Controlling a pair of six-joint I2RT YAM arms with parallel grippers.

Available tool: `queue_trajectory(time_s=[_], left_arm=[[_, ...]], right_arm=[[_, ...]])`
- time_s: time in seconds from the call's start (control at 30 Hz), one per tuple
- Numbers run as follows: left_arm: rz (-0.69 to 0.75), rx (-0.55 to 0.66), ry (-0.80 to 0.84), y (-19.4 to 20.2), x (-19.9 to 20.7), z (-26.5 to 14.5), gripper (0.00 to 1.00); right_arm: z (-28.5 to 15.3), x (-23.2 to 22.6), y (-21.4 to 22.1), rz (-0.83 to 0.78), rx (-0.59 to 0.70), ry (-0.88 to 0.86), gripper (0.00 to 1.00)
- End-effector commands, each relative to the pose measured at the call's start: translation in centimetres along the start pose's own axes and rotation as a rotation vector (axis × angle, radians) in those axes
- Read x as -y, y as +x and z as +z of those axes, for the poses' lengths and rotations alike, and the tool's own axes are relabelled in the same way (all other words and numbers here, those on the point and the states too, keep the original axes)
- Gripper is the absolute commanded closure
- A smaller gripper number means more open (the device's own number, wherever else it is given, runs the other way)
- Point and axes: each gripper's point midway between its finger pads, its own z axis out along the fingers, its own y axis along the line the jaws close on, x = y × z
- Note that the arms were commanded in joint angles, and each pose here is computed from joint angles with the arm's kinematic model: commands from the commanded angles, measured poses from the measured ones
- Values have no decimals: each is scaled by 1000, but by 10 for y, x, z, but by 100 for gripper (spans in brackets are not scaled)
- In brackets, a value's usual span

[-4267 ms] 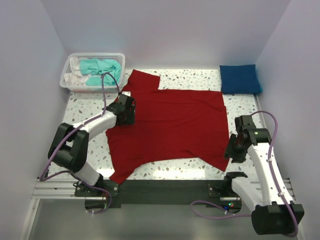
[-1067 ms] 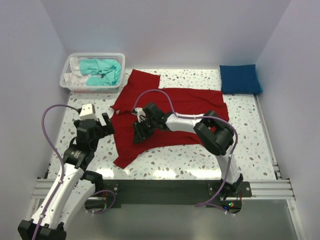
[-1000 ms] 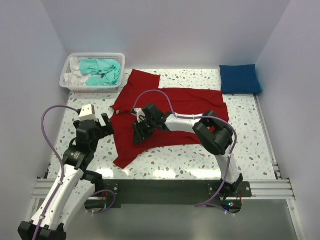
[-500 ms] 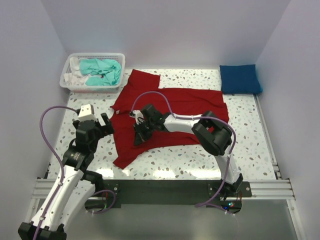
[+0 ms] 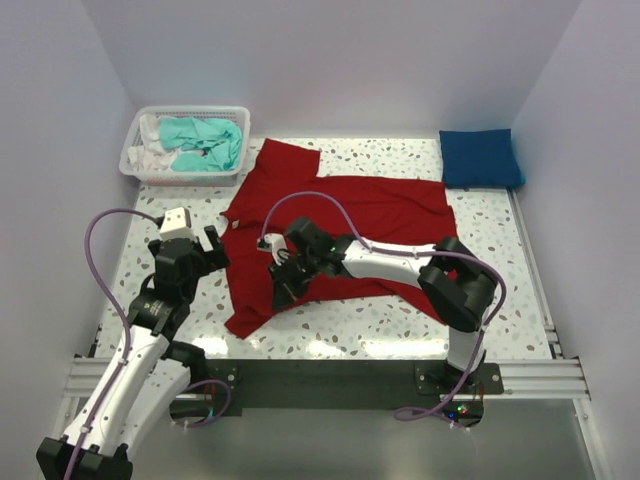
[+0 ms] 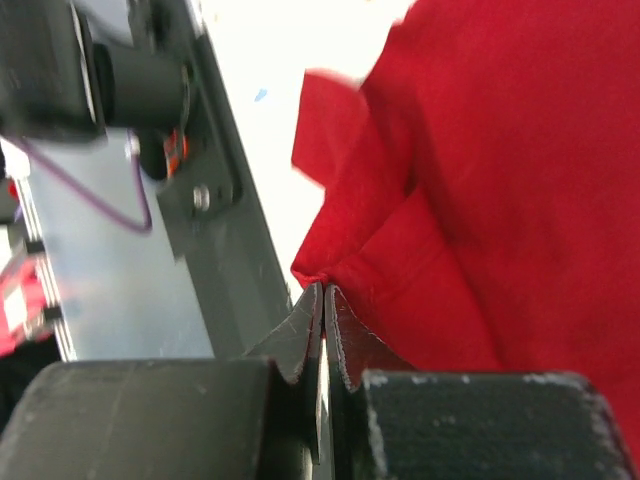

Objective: Fold and stack the t-shirts
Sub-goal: Flatten the tshirt out

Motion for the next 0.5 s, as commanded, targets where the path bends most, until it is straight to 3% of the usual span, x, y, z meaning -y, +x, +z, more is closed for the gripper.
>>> queue_trajectory(time_s=[0.0, 0.47], left_arm=[[-17, 60, 7, -14, 3, 3, 0], [-19, 54, -7, -12, 2, 4, 0]], right_arm=[[-9, -8, 39, -14, -96, -31, 100], [-36, 23, 109, -59, -278, 104, 100]])
